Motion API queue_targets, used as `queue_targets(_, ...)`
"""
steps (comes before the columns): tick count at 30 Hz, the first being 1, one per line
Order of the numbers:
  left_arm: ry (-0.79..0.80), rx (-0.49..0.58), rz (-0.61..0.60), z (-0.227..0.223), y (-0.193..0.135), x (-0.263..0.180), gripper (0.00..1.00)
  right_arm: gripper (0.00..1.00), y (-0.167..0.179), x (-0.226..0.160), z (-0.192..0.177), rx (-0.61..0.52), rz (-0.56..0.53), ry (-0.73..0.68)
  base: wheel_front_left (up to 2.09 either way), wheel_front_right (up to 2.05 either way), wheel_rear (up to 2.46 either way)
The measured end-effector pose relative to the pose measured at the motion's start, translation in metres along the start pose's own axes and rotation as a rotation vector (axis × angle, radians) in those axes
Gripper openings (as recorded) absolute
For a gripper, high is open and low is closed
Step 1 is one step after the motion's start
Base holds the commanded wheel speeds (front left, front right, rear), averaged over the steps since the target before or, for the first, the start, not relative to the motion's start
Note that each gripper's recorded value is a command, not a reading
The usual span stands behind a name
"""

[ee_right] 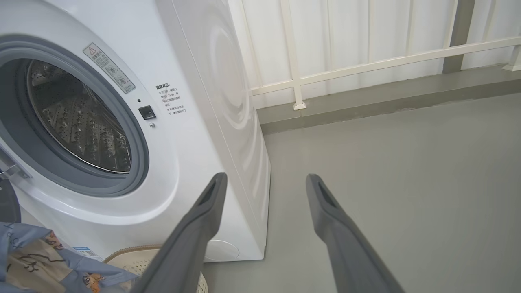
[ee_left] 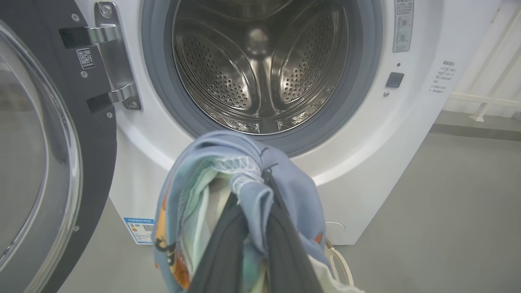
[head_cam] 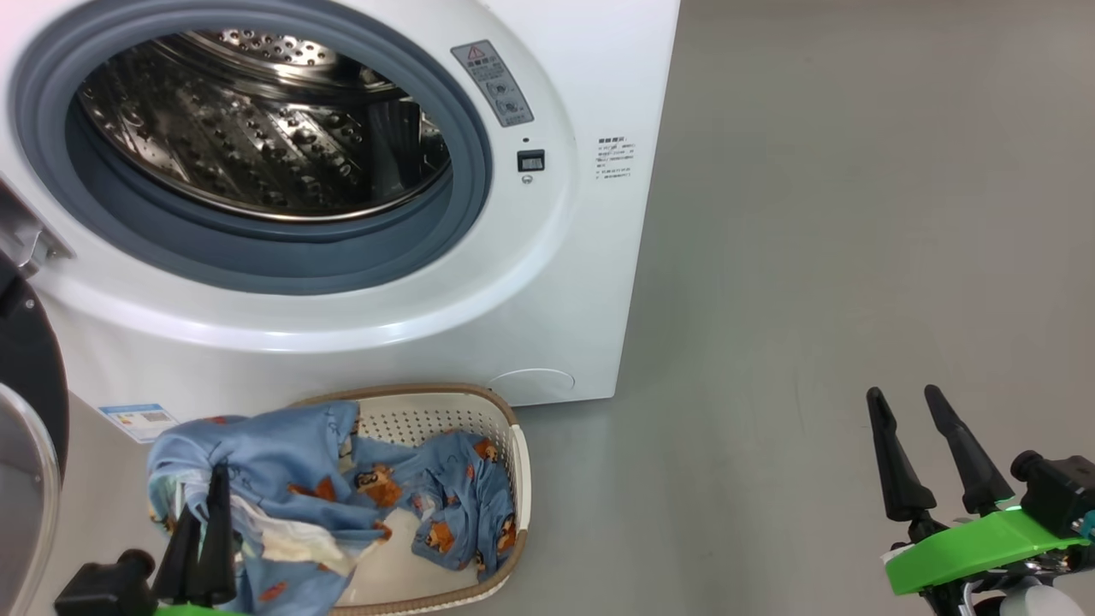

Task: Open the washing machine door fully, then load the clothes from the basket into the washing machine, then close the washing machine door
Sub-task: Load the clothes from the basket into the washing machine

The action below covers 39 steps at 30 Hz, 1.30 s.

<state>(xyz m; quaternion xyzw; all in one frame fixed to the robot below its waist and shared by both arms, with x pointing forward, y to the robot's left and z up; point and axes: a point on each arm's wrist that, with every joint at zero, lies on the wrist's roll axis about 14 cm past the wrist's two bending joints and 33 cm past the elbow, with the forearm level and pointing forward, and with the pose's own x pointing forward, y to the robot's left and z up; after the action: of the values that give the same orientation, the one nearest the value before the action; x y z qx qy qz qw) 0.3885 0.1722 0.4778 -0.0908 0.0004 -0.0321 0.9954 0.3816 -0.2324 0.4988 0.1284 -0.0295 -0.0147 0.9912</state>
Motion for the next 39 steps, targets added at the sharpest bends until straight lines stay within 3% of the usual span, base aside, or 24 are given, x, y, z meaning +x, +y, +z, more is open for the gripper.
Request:
queue_targets(15, 0.024, -0.014, 0.004, -0.010, 0.000, 0.009, 0.00, 1.00, -0.008, -0.001, -0.013, 0.006, -0.030, 0.035, 0.00, 0.00, 0.00)
queue_targets(29, -0.279, 0.044, -0.055, 0.083, -0.009, 0.124, 0.00, 1.00, -0.011, 0.020, -0.029, 0.036, -0.070, 0.054, 0.00, 0.00, 0.00)
queue_targets(39, -0.150, 0.090, -0.120, 0.039, -0.024, 0.200, 0.00, 1.00, -0.012, 0.035, -0.041, 0.054, -0.097, 0.067, 0.00, 0.00, 0.00)
